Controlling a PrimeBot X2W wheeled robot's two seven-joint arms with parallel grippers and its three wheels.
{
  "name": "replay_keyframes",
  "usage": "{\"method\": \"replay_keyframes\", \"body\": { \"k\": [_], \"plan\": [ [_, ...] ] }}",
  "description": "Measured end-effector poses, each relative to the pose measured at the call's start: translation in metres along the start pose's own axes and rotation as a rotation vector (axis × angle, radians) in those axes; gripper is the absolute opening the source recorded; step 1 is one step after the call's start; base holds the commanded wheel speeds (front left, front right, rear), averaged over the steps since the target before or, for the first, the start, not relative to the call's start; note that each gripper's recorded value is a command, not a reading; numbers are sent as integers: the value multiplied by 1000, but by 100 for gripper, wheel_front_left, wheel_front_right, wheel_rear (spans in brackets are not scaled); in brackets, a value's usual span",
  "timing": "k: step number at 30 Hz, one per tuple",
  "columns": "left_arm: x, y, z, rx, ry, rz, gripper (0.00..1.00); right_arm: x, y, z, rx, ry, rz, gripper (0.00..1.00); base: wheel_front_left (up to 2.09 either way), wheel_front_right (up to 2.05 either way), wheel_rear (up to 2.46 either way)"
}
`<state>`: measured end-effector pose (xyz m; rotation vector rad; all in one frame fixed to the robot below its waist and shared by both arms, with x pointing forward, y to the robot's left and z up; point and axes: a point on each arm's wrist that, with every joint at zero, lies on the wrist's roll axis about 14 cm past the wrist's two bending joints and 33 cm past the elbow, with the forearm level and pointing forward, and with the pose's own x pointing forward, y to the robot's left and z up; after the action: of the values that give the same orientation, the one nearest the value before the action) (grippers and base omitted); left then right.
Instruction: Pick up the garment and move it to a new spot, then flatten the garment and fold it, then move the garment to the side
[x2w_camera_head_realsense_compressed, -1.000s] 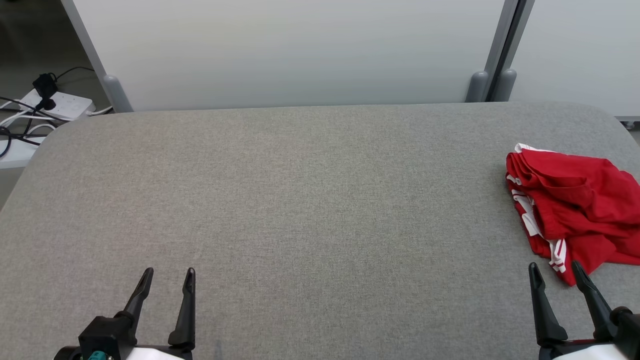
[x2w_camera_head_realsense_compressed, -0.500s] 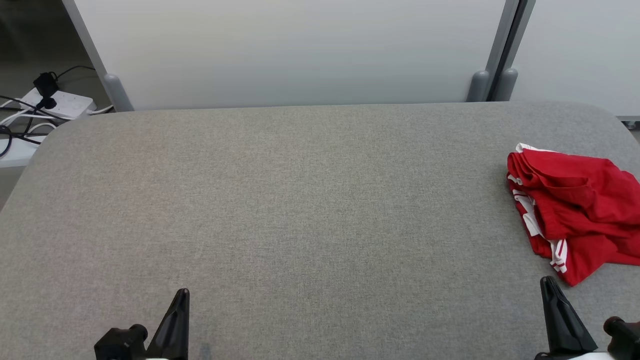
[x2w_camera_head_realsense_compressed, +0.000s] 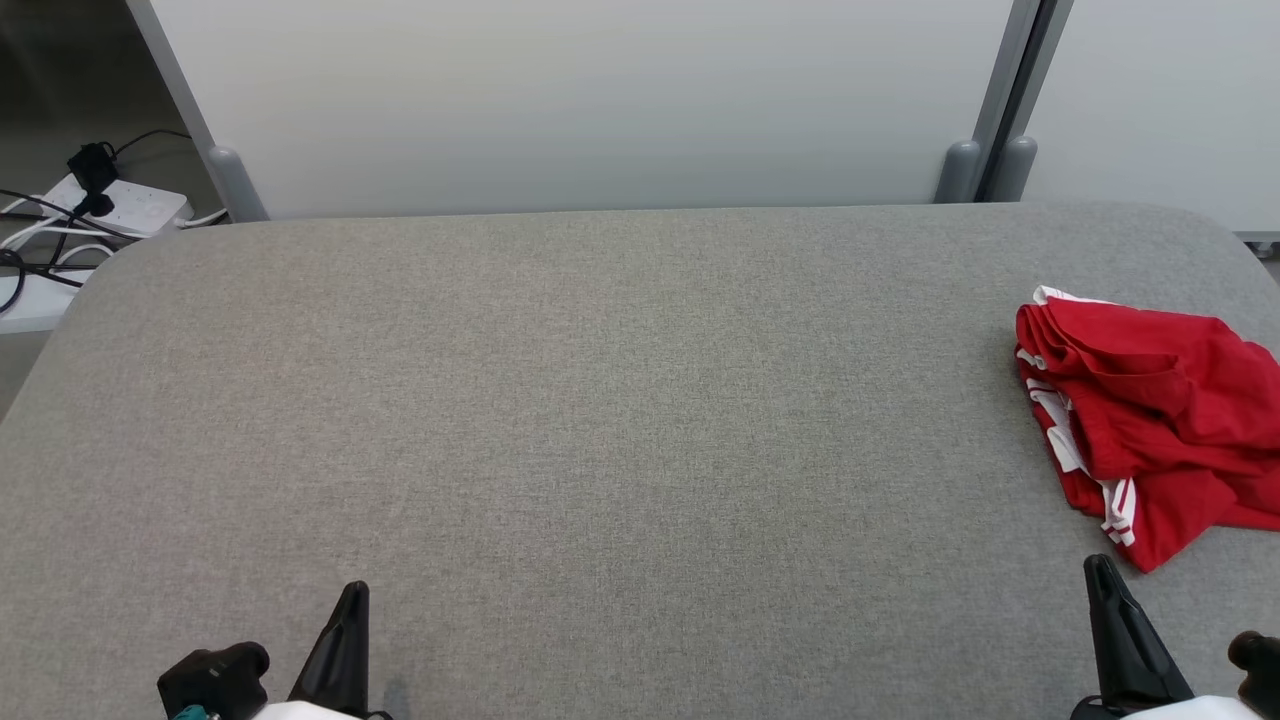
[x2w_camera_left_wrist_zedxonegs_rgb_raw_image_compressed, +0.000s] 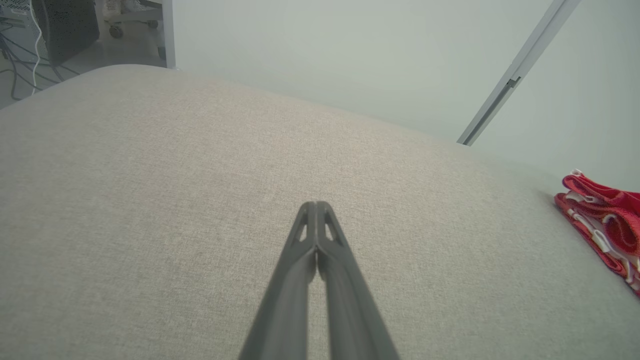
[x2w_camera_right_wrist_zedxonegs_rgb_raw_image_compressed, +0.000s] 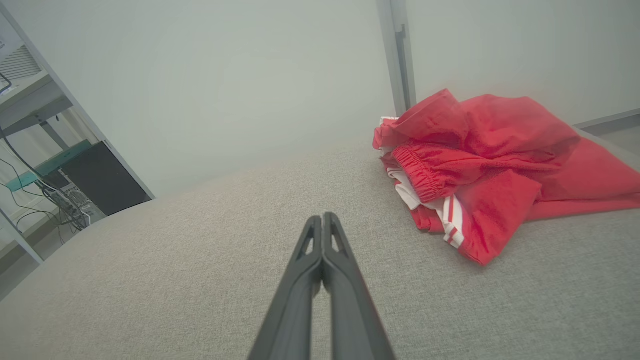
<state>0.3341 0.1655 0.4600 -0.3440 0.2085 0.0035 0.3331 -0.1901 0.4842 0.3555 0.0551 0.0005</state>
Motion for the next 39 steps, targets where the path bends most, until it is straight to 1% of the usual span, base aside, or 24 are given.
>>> {"method": "replay_keyframes", "body": {
  "k": [16, 23, 31, 39],
  "plan": [
    [4, 6, -6, -179, 45, 21, 0, 4, -4, -3, 185, 10, -20, 0, 0, 0, 0],
    [9, 8, -2, -249, 46, 23, 0, 9, -4, 1, 264, -2, -19, 0, 0, 0, 0],
    [10, 10, -5, -360, 60, 27, 0, 10, -8, -3, 365, 8, -36, 0, 0, 0, 0],
    [15, 10, -1, -437, 56, 22, 0, 14, -7, -1, 443, 5, -35, 0, 0, 0, 0]
  ]
}}
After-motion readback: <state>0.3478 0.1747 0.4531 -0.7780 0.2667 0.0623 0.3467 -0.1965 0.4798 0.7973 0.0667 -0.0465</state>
